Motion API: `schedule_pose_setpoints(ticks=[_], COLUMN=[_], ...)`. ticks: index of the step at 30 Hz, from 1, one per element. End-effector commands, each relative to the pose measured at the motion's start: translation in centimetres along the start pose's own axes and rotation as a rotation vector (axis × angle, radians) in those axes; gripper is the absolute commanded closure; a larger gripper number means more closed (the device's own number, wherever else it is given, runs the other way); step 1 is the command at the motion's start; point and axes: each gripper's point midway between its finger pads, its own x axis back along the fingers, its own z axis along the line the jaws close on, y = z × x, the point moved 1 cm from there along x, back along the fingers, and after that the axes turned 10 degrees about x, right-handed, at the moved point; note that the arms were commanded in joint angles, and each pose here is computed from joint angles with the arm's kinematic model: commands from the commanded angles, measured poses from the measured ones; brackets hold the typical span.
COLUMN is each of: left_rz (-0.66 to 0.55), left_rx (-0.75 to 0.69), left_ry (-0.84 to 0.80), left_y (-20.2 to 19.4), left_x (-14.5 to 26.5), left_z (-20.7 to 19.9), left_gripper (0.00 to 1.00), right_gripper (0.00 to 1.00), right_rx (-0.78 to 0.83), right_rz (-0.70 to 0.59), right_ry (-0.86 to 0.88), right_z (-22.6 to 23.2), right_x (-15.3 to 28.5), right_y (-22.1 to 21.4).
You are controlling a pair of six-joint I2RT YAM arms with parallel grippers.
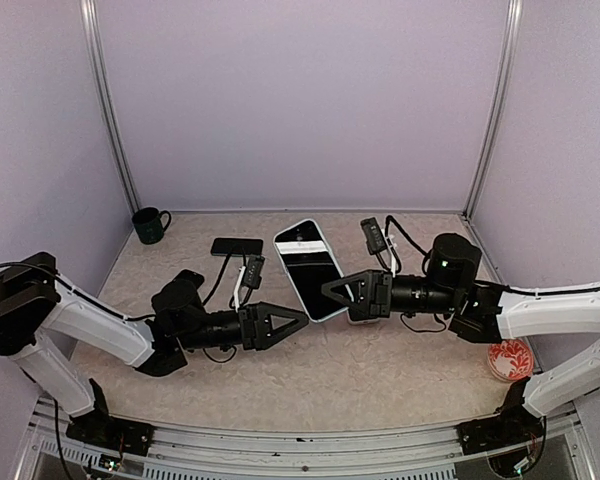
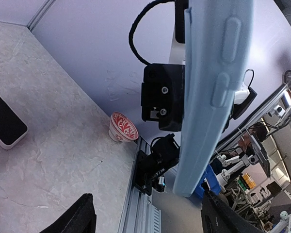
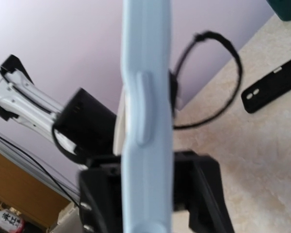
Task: Put the phone into the phone case
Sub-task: Pass from the left arm to the right
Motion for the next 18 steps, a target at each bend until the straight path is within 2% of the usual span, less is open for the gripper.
schedule_pose_setpoints(ticks=[1, 3, 8, 13, 18], left_rz=[0.012, 0.02, 0.015, 0.026, 0.051], left_rx=[-0.001, 0.002, 0.004, 0.017, 0.037], left_ry=[-0.13, -0.14, -0.158, -0.175, -0.193], left_y=[0.4, 0.3, 0.3, 0.3, -0.3], left_x=[-1.3, -1.7, -1.9, -2.5, -3.2], left_z=[-2.5, -2.6, -2.9, -3.1, -3.2], left_gripper=[0.31, 0.36, 0.41, 0.55, 0.59], right_gripper=[1.0, 1.0, 1.0, 1.0, 1.0], right_rx=[0.043, 0.048, 0.057, 0.077, 0.101], right_rz=[-0.093, -0.089, -0.08, -0.077, -0.081], right_ry=[0.046, 0.031, -0.002, -0.031, -0.06], right_z=[1.2, 0.9, 0.1, -0.5, -0.9], right_x=[0.2, 0.2, 0.2, 0.3, 0.5], right_y=[2.0, 1.8, 1.4, 1.1, 1.0])
